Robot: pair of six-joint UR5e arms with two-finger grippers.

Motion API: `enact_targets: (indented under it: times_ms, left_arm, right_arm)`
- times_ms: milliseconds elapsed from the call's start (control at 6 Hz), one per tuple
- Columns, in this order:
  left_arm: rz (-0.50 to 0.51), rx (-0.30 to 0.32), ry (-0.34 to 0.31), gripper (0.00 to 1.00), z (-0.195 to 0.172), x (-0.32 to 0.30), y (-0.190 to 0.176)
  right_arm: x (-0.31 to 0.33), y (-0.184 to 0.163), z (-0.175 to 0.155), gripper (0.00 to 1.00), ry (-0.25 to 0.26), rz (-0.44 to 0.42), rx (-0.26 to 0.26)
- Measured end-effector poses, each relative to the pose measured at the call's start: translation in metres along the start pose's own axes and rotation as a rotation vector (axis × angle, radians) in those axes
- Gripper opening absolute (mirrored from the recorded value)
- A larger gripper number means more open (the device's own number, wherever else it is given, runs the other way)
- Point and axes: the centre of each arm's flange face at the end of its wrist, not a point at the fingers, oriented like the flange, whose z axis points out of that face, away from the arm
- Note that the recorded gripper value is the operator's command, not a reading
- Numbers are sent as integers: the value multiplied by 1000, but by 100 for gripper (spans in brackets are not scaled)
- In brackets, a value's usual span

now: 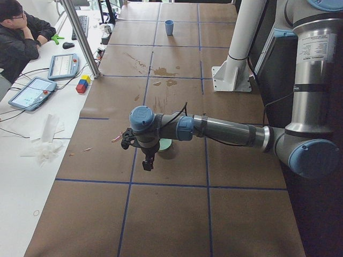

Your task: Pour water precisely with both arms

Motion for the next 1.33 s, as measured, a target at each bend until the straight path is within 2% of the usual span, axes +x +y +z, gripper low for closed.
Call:
enact_targets:
  times_ms: [667, 1333]
  left_arm:
    - [-64, -22, 3, 100, 8, -23, 27]
    - [-71, -27, 0, 100, 10, -25, 35]
  right_arm:
    - [1, 0, 2, 100, -1, 2, -3]
    - [2, 1, 2, 100, -1, 4, -5]
